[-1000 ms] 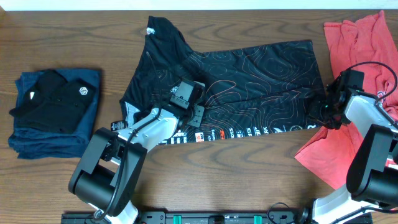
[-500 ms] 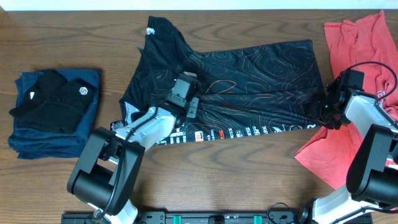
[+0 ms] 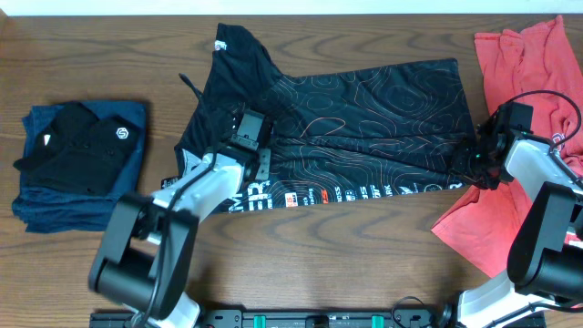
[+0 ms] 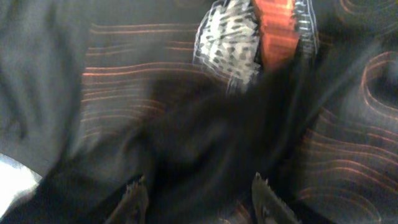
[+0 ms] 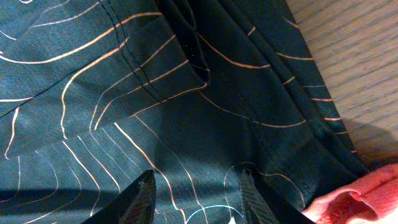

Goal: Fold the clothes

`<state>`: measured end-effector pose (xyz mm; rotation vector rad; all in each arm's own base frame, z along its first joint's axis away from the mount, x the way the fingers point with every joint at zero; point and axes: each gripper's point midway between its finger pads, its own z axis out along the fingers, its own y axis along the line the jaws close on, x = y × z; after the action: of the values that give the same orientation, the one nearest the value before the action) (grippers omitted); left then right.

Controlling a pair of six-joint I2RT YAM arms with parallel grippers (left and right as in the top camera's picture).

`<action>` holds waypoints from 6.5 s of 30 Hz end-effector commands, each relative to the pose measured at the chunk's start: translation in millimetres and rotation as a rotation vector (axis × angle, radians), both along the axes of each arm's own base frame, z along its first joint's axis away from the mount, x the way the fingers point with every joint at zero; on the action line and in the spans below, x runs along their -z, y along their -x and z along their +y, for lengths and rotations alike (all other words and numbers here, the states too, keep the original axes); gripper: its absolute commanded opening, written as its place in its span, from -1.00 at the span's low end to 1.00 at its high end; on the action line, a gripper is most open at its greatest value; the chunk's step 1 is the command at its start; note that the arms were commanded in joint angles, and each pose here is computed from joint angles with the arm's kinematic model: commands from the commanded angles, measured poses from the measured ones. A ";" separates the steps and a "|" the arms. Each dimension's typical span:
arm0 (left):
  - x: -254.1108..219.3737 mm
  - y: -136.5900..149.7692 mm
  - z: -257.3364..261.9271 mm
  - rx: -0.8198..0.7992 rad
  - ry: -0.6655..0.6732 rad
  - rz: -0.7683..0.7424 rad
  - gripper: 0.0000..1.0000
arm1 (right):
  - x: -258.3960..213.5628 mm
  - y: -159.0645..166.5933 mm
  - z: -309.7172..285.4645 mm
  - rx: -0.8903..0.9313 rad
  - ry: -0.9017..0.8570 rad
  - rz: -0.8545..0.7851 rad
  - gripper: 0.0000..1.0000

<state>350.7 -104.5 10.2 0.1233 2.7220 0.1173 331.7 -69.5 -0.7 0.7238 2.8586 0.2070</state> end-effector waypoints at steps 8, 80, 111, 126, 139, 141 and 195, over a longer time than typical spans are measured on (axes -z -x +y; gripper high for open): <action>-20.2 42.8 19.9 -0.017 -0.046 0.117 0.14 | 10.2 32.8 -16.5 0.083 0.102 0.153 -0.14; -133.6 27.7 73.8 -0.284 0.303 -0.032 0.87 | -152.3 -12.3 26.2 -0.167 0.021 -0.331 0.72; 5.0 -172.9 113.8 -0.256 0.271 -0.038 0.97 | -150.4 -27.0 34.8 -0.236 0.053 -0.296 0.85; 22.6 -166.7 75.2 -0.185 0.301 0.017 -0.18 | -150.5 -27.1 35.0 -0.237 0.053 -0.296 0.84; 15.1 -166.6 89.6 -0.232 0.289 0.005 -0.88 | -142.8 -37.6 33.0 -0.237 0.055 -0.304 0.84; 10.2 -166.5 93.8 -0.265 0.285 -0.002 -0.88 | -134.7 -45.9 32.1 -0.239 0.054 -0.305 0.83; -35.6 -126.9 103.1 -0.357 0.296 0.084 -0.88 | -54.1 -199.1 -5.7 -0.039 0.209 -0.647 -0.98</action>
<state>476.3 -10.1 13.3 -0.4406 2.8408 -0.2231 526.7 -61.7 12.0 0.4123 2.3179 0.1509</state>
